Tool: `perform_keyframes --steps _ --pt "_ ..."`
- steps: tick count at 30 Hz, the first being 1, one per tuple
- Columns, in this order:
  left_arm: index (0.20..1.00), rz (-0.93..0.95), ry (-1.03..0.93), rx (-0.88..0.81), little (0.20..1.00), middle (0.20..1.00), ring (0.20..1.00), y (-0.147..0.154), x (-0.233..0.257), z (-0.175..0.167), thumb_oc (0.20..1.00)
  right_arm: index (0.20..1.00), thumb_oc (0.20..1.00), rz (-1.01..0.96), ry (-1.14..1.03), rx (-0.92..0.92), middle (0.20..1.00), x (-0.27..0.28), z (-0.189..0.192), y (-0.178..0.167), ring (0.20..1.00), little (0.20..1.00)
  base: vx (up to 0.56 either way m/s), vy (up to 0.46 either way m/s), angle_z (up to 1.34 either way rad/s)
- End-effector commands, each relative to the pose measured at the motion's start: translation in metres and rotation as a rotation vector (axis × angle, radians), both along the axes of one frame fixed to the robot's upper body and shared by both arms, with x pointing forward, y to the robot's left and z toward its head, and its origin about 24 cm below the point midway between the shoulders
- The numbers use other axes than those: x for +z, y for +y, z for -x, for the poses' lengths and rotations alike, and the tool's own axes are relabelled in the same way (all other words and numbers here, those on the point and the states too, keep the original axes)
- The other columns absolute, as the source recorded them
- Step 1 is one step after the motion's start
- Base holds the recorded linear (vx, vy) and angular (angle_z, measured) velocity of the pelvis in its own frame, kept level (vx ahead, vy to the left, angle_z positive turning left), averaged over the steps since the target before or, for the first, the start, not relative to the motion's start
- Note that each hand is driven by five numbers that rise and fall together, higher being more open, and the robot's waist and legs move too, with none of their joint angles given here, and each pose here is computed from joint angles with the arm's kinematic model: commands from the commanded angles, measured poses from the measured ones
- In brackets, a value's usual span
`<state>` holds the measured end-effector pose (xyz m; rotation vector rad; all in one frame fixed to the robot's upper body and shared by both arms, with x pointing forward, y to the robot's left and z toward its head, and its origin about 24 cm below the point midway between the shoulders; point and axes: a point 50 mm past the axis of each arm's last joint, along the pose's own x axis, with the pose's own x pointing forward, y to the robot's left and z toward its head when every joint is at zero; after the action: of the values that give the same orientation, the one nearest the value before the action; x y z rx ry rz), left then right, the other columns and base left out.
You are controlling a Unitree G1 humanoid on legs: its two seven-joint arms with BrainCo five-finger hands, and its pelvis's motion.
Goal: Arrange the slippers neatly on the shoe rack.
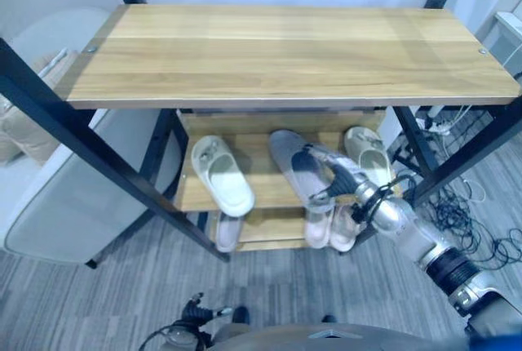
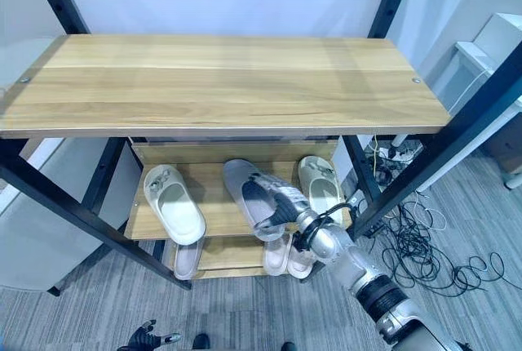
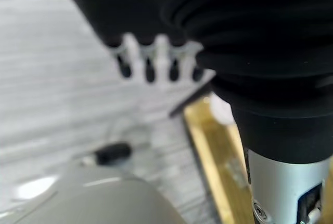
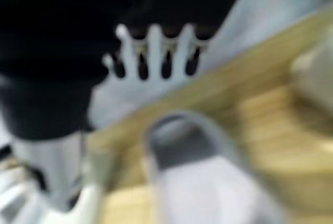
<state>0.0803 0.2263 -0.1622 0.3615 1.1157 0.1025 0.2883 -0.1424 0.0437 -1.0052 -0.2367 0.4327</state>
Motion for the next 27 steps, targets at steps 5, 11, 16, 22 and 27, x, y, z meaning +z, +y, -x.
perform_keyframes --steps 5,11,16,22,27 --pt "1.0 0.001 0.017 -0.107 1.0 1.0 1.0 -0.007 -0.001 -0.01 1.0 1.0 1.0 -0.039 -0.056 -0.1 1.0 0.01 -0.018 -0.014 1.0 1.0 0.04 -0.004 0.08" --pt "1.0 -0.012 0.014 -0.104 1.0 1.0 1.0 0.0 0.001 -0.011 1.0 1.0 1.0 -0.099 -0.023 -0.16 1.0 0.01 -0.033 -0.013 1.0 1.0 0.01 -0.011 0.08" --pt "1.0 -0.021 0.011 -0.091 1.0 1.0 1.0 0.005 0.002 -0.012 1.0 1.0 1.0 -0.11 -0.038 -0.172 1.0 0.017 -0.042 -0.012 1.0 1.0 0.0 0.0 0.0" --pt "1.0 -0.043 0.002 -0.073 1.0 1.0 1.0 0.012 0.005 -0.017 1.0 1.0 1.0 -0.224 -0.068 -0.263 1.0 0.036 -0.064 -0.016 1.0 1.0 0.01 0.0 0.09" --pt "1.0 -0.043 -0.019 -0.067 1.0 1.0 1.0 0.012 0.006 -0.023 1.0 1.0 1.0 -0.208 -0.041 -0.306 1.0 0.035 -0.072 -0.023 1.0 1.0 0.03 -0.008 0.08"
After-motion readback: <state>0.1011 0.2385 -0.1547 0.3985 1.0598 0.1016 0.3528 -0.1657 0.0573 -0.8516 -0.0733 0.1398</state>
